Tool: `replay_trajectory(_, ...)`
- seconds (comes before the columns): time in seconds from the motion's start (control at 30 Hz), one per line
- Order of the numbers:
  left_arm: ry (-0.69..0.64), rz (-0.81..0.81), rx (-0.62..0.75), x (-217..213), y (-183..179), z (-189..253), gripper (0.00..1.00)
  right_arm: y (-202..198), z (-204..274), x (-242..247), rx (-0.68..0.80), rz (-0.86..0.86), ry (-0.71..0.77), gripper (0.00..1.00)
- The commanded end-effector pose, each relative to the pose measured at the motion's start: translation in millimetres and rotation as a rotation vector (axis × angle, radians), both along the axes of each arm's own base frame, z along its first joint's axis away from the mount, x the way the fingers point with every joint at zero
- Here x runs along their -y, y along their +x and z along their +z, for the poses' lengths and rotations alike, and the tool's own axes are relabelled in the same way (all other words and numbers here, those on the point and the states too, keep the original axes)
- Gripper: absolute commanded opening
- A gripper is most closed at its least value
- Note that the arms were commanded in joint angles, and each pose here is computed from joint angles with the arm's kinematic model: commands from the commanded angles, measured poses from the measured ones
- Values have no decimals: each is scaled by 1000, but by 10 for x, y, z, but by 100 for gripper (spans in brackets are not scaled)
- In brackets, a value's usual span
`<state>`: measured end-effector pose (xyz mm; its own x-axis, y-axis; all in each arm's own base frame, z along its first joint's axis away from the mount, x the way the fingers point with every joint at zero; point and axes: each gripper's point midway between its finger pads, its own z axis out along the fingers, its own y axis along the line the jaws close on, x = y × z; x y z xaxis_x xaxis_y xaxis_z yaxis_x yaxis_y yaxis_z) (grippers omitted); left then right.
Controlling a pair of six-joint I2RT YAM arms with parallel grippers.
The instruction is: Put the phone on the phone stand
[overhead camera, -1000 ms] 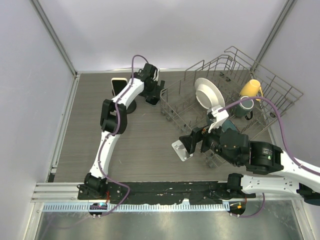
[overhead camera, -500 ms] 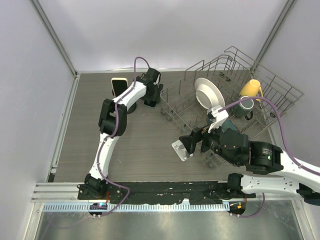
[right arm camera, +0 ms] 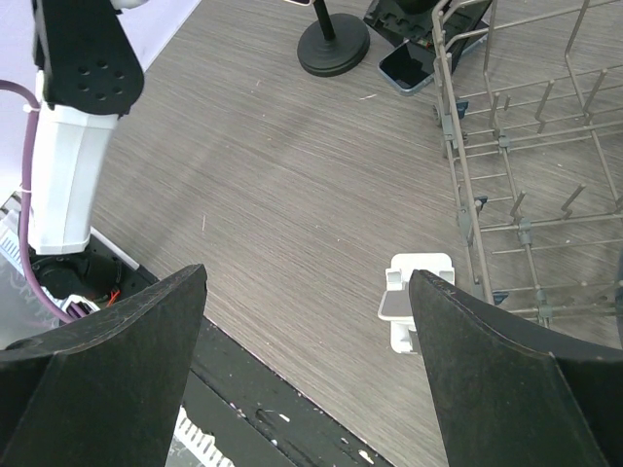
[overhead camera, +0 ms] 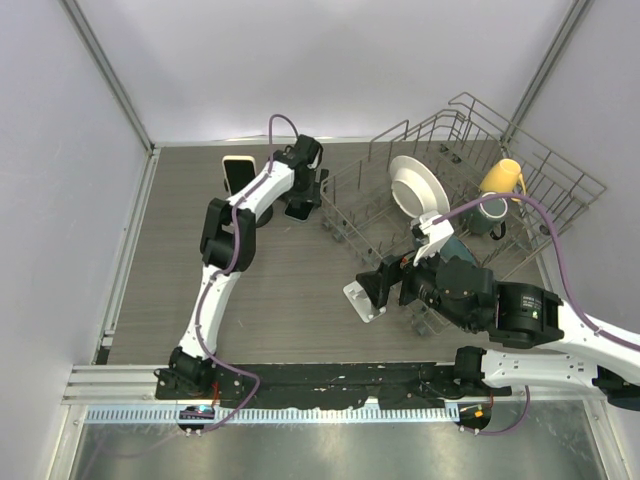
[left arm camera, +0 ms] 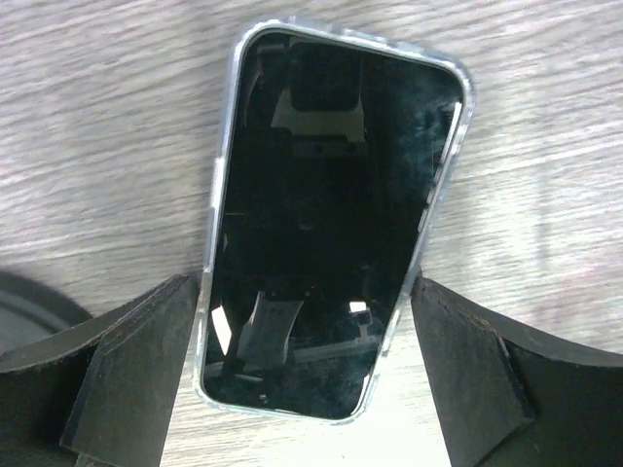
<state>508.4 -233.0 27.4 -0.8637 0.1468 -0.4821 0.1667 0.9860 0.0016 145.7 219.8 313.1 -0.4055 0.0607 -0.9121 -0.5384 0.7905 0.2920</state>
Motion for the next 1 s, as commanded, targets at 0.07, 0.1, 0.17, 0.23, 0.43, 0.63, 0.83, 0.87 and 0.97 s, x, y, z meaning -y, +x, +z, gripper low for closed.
replay_trajectory(0.07, 1, -98, -47, 82, 15, -86, 94, 13, 176, 7, 22, -7, 62, 90)
replay_trajectory(0.1, -4, -113, -57, 90, 2, -102, 94, 14, 173, 3, 21, -7, 61, 90)
replay_trajectory(0.17, -13, -108, -69, 69, 3, -128, 93, 21, 172, 3, 23, -10, 60, 90)
replay_trajectory(0.23, -5, -109, -77, 42, -16, -147, 91, 18, 172, 0, 22, -8, 58, 90)
replay_trajectory(0.43, 17, -137, -79, 26, -14, -207, 89, 23, 166, -2, 23, -11, 56, 90)
replay_trajectory(0.63, 24, -154, -84, 49, -19, -253, 92, 13, 188, -6, 20, -6, 66, 90)
replay_trajectory(0.83, 48, -198, -30, 106, 90, -222, 96, 16, 171, -17, 17, -7, 60, 90)
replay_trajectory(0.87, 53, -205, -37, 102, 85, -244, 96, 13, 176, -25, 16, -4, 62, 90)
replay_trajectory(0.97, 49, -214, -37, 119, 95, -253, 90, 14, 187, -17, 15, -8, 64, 90)
